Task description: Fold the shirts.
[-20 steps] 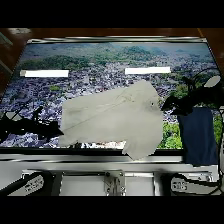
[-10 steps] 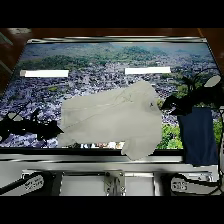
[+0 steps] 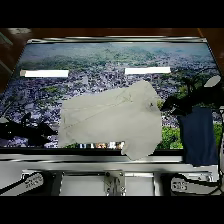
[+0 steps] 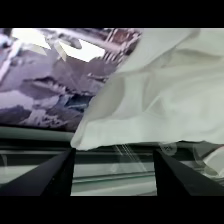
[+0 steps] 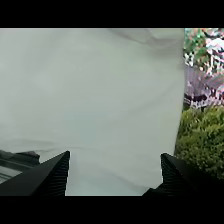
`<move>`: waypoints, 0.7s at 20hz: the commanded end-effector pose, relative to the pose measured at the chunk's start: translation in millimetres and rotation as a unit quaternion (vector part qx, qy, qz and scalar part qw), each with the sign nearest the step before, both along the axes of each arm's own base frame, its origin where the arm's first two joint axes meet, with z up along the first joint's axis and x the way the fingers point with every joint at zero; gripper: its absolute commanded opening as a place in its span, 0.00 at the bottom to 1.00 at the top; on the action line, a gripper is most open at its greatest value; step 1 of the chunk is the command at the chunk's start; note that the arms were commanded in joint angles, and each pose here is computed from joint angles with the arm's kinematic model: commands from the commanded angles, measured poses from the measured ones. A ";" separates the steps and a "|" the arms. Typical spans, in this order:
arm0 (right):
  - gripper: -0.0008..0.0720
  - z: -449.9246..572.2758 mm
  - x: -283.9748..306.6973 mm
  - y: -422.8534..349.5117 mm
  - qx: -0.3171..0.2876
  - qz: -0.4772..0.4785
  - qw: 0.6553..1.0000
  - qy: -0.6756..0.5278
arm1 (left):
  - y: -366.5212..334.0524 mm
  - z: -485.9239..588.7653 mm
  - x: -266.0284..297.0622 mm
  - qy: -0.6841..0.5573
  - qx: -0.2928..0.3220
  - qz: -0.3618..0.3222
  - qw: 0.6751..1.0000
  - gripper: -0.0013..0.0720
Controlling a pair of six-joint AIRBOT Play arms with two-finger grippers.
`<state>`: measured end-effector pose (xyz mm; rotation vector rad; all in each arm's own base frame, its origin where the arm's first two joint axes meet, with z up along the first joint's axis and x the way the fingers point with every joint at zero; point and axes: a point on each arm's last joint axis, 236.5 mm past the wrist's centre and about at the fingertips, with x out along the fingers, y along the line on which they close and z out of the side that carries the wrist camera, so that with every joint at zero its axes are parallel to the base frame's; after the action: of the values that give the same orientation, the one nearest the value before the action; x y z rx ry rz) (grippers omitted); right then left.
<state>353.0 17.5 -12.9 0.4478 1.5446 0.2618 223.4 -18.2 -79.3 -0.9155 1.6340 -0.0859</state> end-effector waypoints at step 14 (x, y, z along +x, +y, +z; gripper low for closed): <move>0.95 -0.3 0.9 -0.2 -0.001 0.000 1.000 -0.002 | -18.4 -41.3 -16.4 -0.005 -0.022 0.059 0.998 0.80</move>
<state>354.5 16.6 -13.4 0.4441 1.5384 0.2586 207.0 -37.5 -115.1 -1.0361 1.5760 -0.0599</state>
